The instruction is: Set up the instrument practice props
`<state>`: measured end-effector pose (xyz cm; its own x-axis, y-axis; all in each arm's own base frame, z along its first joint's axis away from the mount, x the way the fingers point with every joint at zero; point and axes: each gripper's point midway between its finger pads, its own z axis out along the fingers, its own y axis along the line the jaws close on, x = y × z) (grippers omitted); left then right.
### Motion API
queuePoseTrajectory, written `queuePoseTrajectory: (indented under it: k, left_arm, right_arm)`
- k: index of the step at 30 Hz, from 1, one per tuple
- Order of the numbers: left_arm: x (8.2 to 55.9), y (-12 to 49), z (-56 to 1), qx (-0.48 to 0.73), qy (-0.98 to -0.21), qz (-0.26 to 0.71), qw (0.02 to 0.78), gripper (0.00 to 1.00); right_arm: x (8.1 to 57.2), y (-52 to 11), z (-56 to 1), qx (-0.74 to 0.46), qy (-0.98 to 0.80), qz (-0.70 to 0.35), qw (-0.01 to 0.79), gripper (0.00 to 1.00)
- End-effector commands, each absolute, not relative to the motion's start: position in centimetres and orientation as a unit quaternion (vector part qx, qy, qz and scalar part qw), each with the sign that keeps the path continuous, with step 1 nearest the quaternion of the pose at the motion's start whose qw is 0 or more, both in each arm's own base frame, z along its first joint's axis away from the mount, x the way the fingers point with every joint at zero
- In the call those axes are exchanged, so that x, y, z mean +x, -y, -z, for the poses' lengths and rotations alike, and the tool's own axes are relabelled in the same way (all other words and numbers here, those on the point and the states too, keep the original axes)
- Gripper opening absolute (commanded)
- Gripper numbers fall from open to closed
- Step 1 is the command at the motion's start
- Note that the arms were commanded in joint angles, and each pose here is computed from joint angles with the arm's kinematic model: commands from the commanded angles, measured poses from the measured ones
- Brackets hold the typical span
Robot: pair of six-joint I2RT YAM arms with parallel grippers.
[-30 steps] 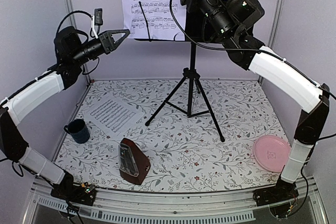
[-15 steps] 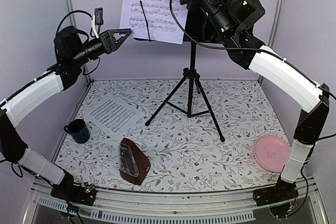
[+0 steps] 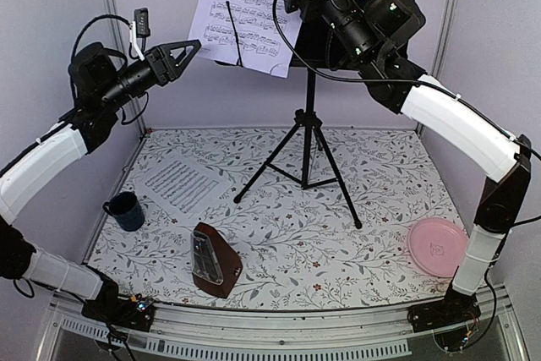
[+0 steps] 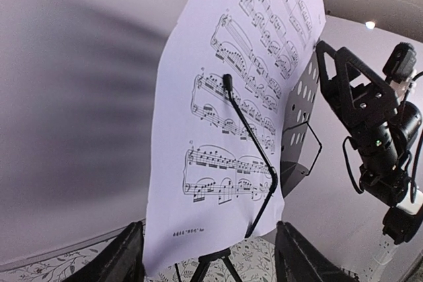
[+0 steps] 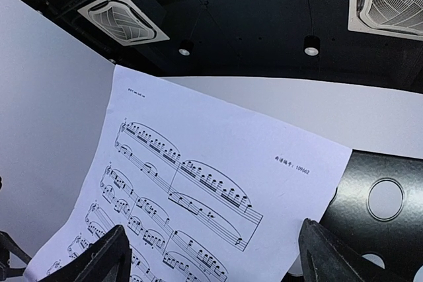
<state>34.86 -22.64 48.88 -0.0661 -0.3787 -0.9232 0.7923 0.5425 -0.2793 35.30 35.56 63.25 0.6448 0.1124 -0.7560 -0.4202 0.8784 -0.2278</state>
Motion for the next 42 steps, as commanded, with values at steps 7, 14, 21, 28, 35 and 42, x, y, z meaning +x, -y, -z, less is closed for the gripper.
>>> queuePoseTrajectory:
  k: [7, 14, 21, 28, 35, 42]
  left_arm:
    - [36.8, 23.3, -49.4, 0.190, -0.598, 0.409, 0.663, 0.53]
    - [36.8, 23.7, -48.9, 0.194, -0.597, 0.419, 0.656, 0.25]
    - [36.5, 24.1, -48.0, 0.175, -0.592, 0.436, 0.655, 0.03]
    - [36.1, 25.5, -47.1, 0.165, -0.587, 0.457, 0.648, 0.00]
    - [36.4, 26.0, -47.6, 0.171, -0.587, 0.452, 0.649, 0.00]
    - [36.5, 26.6, -46.5, 0.176, -0.598, 0.447, 0.641, 0.00]
  right_arm:
    - [34.5, -34.3, -64.3, -0.189, -0.385, -0.151, 0.890, 0.89]
    - [33.9, -33.8, -64.3, -0.189, -0.387, -0.162, 0.888, 0.89]
    - [33.8, -33.8, -63.5, -0.195, -0.394, -0.166, 0.882, 0.89]
    - [33.7, -34.0, -63.4, -0.200, -0.393, -0.167, 0.882, 0.89]
    - [33.6, -34.1, -63.2, -0.202, -0.394, -0.171, 0.880, 0.89]
    - [33.6, -34.0, -63.1, -0.202, -0.396, -0.170, 0.880, 0.89]
